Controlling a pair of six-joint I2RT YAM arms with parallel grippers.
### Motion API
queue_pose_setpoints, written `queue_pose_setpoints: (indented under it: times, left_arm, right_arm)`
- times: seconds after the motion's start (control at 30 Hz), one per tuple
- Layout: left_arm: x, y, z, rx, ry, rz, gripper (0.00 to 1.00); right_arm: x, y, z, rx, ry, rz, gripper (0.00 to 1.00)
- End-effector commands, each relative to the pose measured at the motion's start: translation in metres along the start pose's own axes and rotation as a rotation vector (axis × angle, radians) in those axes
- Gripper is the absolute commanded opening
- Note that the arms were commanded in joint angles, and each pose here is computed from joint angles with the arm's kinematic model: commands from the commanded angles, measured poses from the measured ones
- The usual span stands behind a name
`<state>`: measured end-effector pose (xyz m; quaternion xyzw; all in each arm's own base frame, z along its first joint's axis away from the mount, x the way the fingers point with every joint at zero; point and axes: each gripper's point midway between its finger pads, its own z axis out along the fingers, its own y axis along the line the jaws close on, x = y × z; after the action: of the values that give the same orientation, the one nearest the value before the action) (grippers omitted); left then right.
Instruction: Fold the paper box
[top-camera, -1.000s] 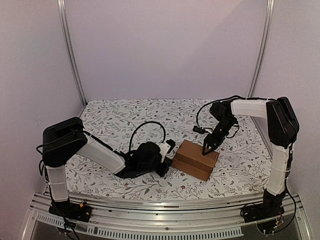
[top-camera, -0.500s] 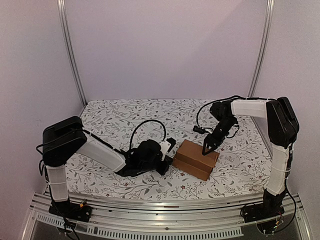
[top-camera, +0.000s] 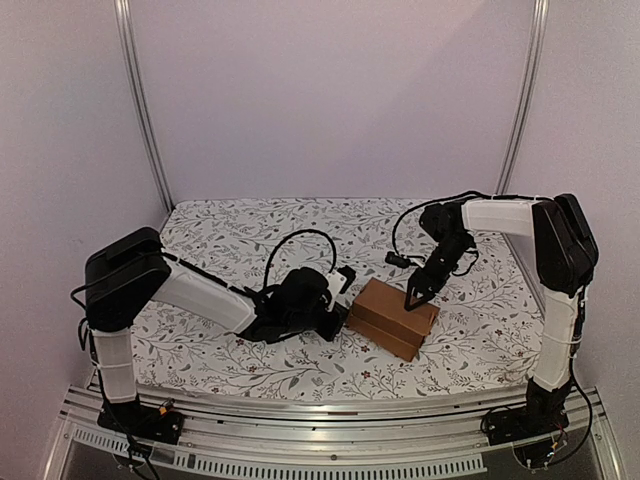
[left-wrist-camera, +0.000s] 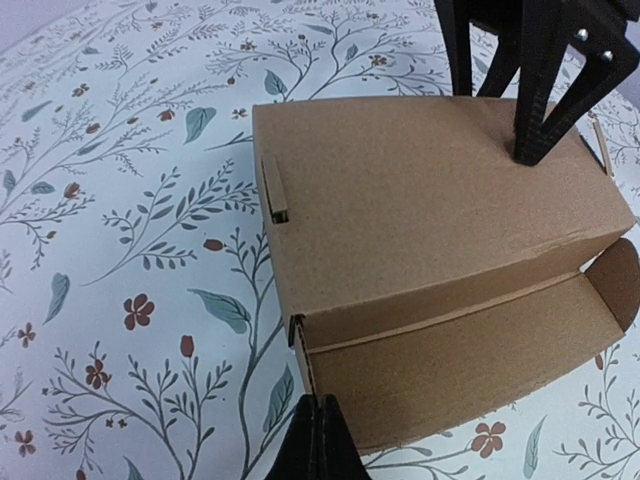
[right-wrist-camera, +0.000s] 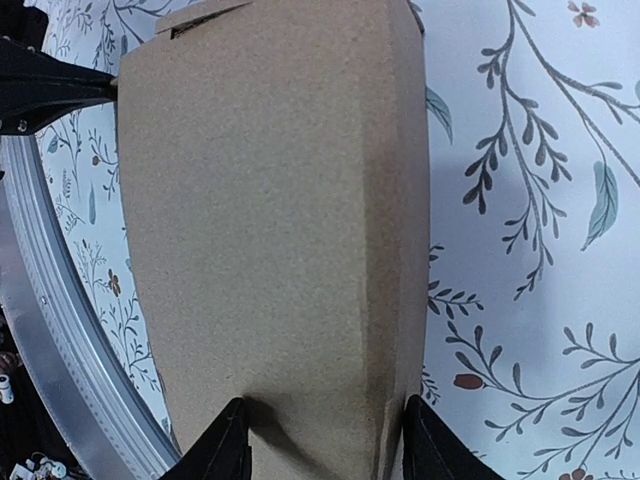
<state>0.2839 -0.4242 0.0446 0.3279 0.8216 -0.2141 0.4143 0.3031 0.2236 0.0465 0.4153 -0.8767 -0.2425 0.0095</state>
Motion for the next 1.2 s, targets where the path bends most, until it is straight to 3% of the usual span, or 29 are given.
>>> queue_pose_setpoints:
  times: [0.0, 0.37, 0.53, 0.67, 0.8, 0.9, 1.17]
  left_arm:
    - [-0.014, 0.006, 0.004, -0.003, -0.006, -0.020, 0.00]
    - [-0.018, 0.010, 0.010, -0.003, 0.001, -0.039, 0.00]
    - [-0.031, 0.009, -0.008, 0.004, -0.041, -0.031, 0.01]
    - [-0.046, 0.002, -0.032, 0.004, -0.097, 0.005, 0.17]
    - [-0.052, -0.028, -0.050, -0.014, -0.148, 0.083, 0.37]
    - [-0.047, -0.072, -0.048, 0.039, -0.136, 0.142, 0.45]
    - [-0.015, -0.161, -0.025, 0.303, -0.036, 0.212, 0.47]
  right_arm:
    - [0.020, 0.001, 0.020, 0.010, 0.105, -0.032, 0.49]
    - [0.020, 0.003, 0.022, 0.005, 0.117, -0.032, 0.49]
    - [0.019, -0.003, 0.021, 0.014, 0.111, -0.007, 0.49]
    - [0.016, -0.006, 0.012, -0.009, 0.078, 0.028, 0.50]
    - [0.014, -0.009, 0.003, -0.014, 0.044, 0.043, 0.51]
    - [0.014, -0.010, 0.001, -0.013, 0.041, 0.046, 0.51]
    - [0.018, -0.014, -0.001, -0.034, 0.034, 0.087, 0.53]
